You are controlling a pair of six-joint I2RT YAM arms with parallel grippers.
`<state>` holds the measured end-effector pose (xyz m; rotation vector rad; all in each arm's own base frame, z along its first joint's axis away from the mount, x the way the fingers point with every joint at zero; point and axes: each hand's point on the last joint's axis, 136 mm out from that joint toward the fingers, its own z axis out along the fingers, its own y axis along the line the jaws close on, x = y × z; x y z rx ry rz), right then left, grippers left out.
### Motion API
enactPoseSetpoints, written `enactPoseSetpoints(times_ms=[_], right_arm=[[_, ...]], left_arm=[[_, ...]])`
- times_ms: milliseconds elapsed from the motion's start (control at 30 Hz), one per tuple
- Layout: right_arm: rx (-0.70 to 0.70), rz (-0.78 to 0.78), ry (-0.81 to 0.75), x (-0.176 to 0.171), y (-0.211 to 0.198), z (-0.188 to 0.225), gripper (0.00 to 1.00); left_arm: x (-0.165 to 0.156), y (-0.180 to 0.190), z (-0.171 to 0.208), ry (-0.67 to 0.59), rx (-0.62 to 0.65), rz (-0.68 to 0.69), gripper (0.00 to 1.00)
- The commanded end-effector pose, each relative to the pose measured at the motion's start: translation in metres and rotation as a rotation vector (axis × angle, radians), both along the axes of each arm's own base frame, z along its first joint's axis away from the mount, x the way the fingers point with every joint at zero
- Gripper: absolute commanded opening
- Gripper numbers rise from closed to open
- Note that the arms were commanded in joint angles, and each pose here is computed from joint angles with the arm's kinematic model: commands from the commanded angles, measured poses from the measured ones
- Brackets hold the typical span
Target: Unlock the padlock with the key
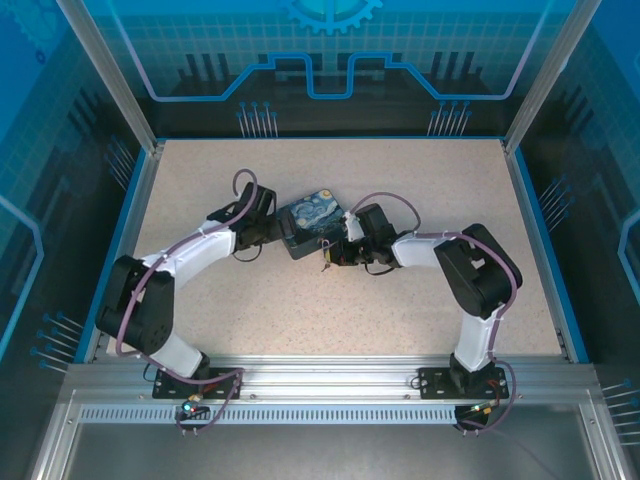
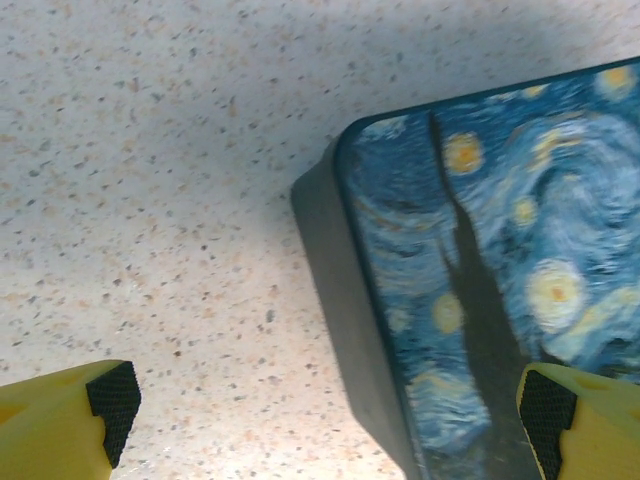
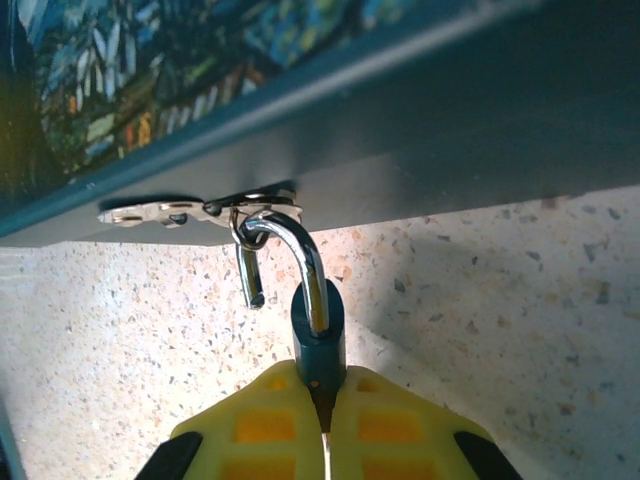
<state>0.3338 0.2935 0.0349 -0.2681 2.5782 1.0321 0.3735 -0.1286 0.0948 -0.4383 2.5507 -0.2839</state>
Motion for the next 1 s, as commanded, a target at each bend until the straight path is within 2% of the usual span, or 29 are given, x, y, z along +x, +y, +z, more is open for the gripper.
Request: enactPoseSetpoints(times_ms=[0, 300, 533, 767, 967], right_arm=[[0.034, -0.081, 0.056, 0.0, 0.005, 0.017, 0.0], [0.151, -0.28, 0.199, 0.004, 0.007, 0.013, 0.0], [0.306, -0.436, 0.262, 0.016, 0.015, 0.008, 0.0], [0.371, -0.513, 0.247, 0.031, 0.026, 0.009, 0.0], [0.372, -0.58, 0.195, 0.04, 0.017, 0.009, 0.0]], left_arm=[[0.003, 0.006, -0.002, 0.007, 0.103, -0.004, 0.99], [-0.005, -0.001, -0.027, 0.065, 0.125, -0.021, 0.99], [-0.013, -0.004, -0.042, 0.096, 0.105, -0.02, 0.99], [-0.018, -0.006, -0.055, 0.122, 0.089, -0.021, 0.97], [-0.019, -0.009, -0.062, 0.141, 0.078, -0.03, 0.91]])
